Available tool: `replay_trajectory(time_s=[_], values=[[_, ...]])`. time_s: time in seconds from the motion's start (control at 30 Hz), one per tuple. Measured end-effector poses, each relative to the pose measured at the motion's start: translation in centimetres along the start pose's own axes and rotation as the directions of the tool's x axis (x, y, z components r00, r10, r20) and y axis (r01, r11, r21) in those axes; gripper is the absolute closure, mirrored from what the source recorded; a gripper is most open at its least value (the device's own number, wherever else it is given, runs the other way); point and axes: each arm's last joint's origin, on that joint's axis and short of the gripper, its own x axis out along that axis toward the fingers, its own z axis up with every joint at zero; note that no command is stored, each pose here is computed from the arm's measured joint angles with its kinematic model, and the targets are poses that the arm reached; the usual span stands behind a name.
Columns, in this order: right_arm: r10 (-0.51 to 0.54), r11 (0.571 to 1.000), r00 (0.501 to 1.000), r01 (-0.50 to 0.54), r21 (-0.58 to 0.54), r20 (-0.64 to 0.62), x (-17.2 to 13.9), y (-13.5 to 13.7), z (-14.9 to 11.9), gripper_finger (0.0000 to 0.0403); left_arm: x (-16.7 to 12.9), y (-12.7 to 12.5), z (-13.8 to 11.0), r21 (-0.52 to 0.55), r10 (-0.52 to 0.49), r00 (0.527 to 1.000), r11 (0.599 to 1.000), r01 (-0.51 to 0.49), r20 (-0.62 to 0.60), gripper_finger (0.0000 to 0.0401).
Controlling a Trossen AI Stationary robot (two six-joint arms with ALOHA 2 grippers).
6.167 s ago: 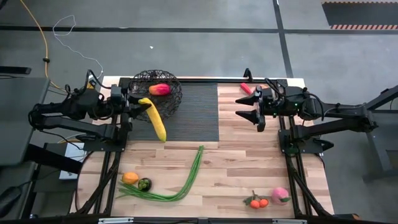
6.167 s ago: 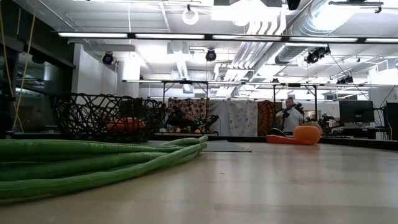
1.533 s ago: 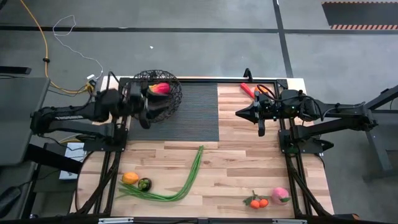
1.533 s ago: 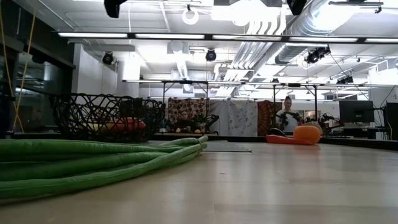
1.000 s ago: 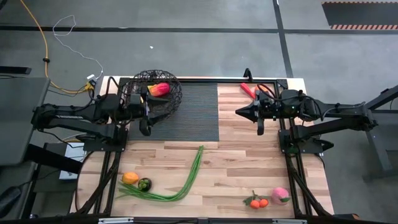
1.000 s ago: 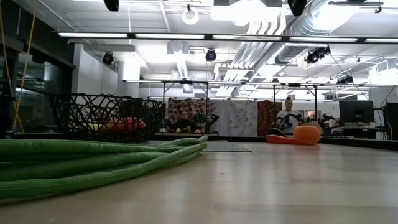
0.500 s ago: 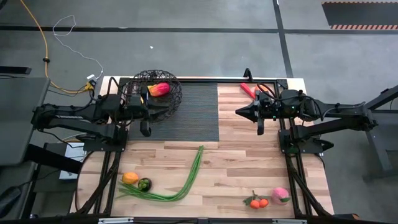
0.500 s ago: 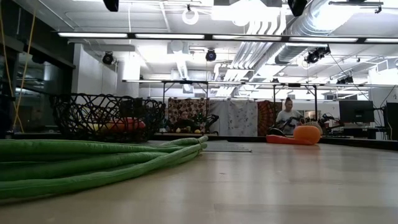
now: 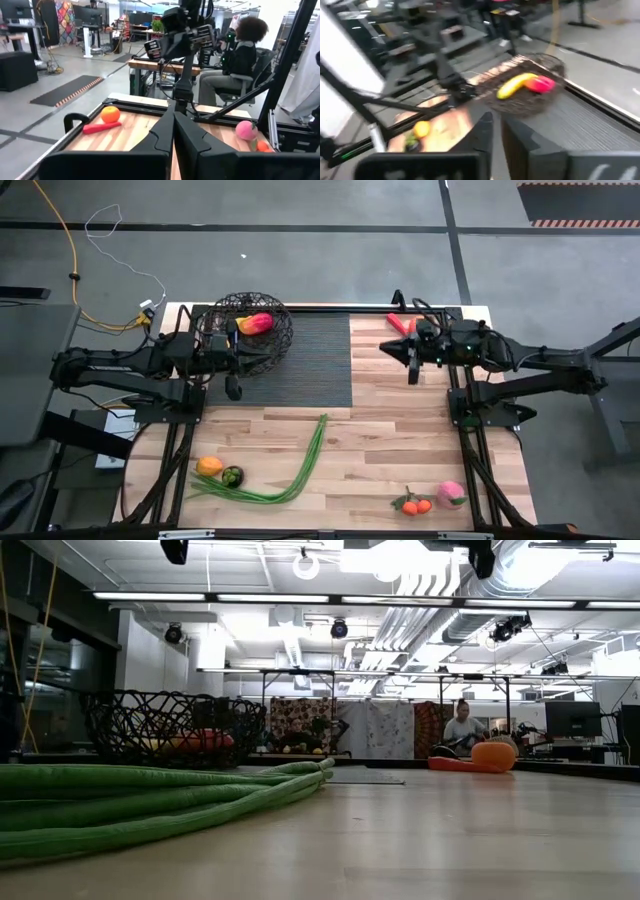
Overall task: Build produce basket
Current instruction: Put the red chili pepper into the black basket
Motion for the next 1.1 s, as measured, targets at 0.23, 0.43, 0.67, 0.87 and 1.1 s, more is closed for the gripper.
replay_trajectory(time_s=[0.23, 0.43, 0.67, 0.87, 1.1], values=[[-0.26, 0.957, 0.949, 0.278, 0.086, -0.176, 1.3, -4.8, -1.0, 0.0208, 0.0, 0.0, 0.0, -0.014, 0.011, 1.0, 1.0, -0.011, -0.004, 0.0401], [-0.484, 0.819, 0.767, 0.566, 0.089, -0.422, 3.5, -11.1, -2.5, 0.0104, 0.0, 0.1, 0.0, -0.029, 0.024, 1.0, 0.999, -0.024, -0.003, 0.0401], [-0.602, 0.66, 0.485, 0.749, -0.054, -0.635, 6.3, -18.8, -3.3, 0.0089, 0.0, 0.1, 0.0, -0.053, 0.036, 0.999, 0.998, -0.036, -0.002, 0.0401], [-0.598, 0.647, 0.385, 0.749, -0.14, -0.703, 9.5, -22.9, -4.4, 0.0089, 0.0, 0.2, 0.0, -0.053, 0.055, 0.999, 0.997, -0.054, -0.001, 0.0401], [-0.595, 0.615, 0.293, 0.765, -0.19, -0.748, 12.4, -26.7, -5.9, 0.0089, 0.0, 0.3, 0.0, -0.053, 0.094, 0.996, 0.994, -0.094, 0.002, 0.0401]])
